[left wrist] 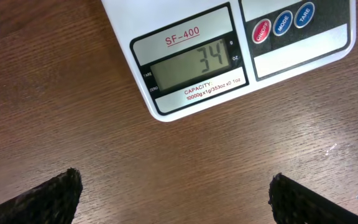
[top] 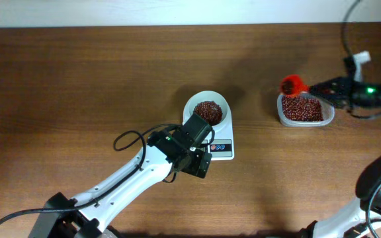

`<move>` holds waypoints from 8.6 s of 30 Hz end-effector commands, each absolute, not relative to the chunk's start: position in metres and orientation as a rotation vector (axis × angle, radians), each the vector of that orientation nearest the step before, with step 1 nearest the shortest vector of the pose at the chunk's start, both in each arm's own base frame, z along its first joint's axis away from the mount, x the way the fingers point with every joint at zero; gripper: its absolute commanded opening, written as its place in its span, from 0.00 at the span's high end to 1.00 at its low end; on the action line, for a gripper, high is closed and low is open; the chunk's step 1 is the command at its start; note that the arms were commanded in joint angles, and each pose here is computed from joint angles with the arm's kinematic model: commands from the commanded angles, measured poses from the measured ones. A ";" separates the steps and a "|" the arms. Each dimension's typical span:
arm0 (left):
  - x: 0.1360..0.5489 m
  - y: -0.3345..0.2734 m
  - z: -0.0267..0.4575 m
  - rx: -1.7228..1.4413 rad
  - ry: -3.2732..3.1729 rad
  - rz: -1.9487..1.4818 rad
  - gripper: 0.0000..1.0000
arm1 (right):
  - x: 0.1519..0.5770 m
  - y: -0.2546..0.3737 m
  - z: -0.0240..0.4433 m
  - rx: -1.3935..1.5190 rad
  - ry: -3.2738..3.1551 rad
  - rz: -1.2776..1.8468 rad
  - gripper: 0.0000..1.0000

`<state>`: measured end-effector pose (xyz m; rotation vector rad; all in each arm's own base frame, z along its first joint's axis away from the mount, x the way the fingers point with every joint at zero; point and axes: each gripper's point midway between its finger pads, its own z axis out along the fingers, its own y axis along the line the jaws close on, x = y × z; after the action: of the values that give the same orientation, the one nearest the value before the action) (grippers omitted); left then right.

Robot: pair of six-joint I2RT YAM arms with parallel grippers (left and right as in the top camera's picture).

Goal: Scoop item into bowl and weigh 50g on scale
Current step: 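Carry the filled scoop over the white bowl with the right gripper, then tip the scoop to pour beans into the bowl, then raise the scoop slightly above the bowl with the right gripper, then lower and tip the scoop again to shake beans into the bowl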

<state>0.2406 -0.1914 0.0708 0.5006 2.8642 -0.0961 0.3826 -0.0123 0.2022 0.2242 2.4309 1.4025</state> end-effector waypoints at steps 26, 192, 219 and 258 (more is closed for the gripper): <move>0.240 -0.190 0.073 0.504 2.855 -0.091 0.01 | 0.385 0.186 0.194 -0.660 2.452 1.264 0.96; 0.256 -0.197 0.078 0.516 2.773 -0.093 0.01 | 0.389 0.197 0.211 -1.060 2.511 0.398 0.96; 0.256 -0.197 0.078 0.516 2.773 -0.092 0.01 | 0.397 0.205 0.213 -1.066 2.471 0.389 0.96; 0.256 -0.197 0.078 0.516 2.773 -0.092 0.01 | 0.393 0.211 0.207 -1.096 2.481 0.343 0.96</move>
<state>0.2562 -0.1988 0.0756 0.5014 2.7879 -0.1093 0.3895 0.2082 0.1929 -1.1398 2.5087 0.3537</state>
